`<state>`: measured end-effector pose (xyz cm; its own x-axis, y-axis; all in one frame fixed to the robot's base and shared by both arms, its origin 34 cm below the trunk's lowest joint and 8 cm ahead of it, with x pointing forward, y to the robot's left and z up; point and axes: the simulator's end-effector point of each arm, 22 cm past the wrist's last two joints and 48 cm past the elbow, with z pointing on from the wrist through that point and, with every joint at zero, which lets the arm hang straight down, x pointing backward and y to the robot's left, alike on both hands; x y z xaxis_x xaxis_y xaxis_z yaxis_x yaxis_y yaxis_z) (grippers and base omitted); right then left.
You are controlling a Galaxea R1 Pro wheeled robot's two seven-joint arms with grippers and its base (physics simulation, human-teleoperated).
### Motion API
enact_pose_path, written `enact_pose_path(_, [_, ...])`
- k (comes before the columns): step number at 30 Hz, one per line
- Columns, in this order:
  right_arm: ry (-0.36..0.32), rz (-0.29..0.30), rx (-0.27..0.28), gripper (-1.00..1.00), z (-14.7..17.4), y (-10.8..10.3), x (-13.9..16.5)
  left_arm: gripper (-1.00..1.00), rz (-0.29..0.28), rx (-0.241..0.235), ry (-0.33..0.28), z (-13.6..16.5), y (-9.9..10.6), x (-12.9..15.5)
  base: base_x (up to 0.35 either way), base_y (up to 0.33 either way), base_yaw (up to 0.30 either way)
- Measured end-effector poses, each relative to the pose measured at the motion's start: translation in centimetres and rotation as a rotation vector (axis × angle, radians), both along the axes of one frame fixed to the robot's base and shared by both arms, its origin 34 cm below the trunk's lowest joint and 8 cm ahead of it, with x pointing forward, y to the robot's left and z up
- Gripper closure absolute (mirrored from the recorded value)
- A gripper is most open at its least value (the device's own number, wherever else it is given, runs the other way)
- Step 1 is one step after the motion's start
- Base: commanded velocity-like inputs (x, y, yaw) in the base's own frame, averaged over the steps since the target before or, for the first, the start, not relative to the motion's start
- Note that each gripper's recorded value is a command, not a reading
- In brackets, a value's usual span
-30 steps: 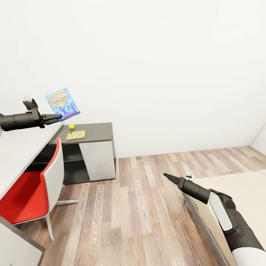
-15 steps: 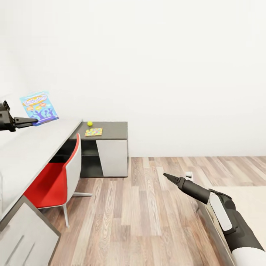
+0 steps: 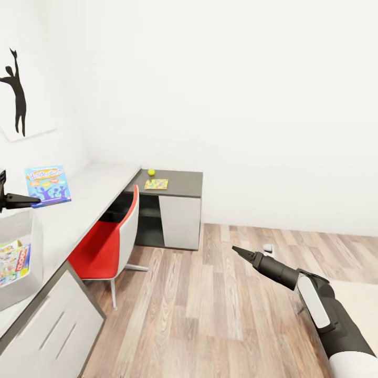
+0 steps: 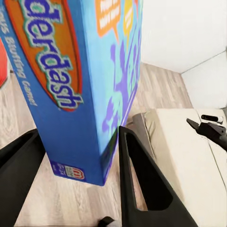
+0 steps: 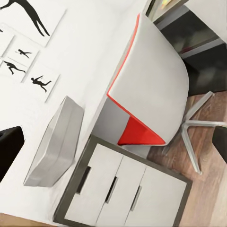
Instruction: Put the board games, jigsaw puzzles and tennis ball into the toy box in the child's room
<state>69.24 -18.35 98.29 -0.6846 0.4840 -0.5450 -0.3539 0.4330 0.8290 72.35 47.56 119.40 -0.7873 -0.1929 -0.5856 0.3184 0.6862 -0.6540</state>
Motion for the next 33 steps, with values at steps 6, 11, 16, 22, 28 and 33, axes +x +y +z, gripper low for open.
enact_pose_path(6, [0.004, 0.0, 0.001, -1.0, 0.4, 0.0, -0.1, 1.0, 0.021, 0.006, 0.013, 0.3, 1.1, -0.5, 0.0, 0.0, 0.276])
enact_pose_path(11, [0.007, 0.0, 0.0, -1.0, 0.2, 0.0, -0.1, 1.0, 0.054, 0.018, 0.022, 0.3, 2.8, -1.1, 0.0, 0.0, 0.276])
enact_pose_path(16, [0.01, 0.0, -0.003, -1.0, 0.1, -0.1, -0.1, 1.0, 0.068, 0.025, 0.031, 0.1, 3.6, -1.5, 0.0, -0.001, 0.276])
enact_pose_path(22, [0.012, -0.002, -0.015, -1.0, -0.2, -0.3, 0.0, 1.0, 0.07, 0.027, 0.04, -0.4, 3.7, -1.5, 0.018, -0.127, 0.276])
enact_pose_path(28, [0.015, 0.004, -0.061, -1.0, -0.8, -0.9, -0.1, 1.0, 0.067, 0.028, 0.05, -0.9, 3.6, -1.5, 0.025, -0.098, 0.242])
enact_pose_path(33, [0.01, -0.008, -0.101, -1.0, -1.0, -2.8, 0.0, 1.0, 0.06, 0.026, 0.053, -1.1, 3.2, -1.3, 0.003, -0.207, 0.059])
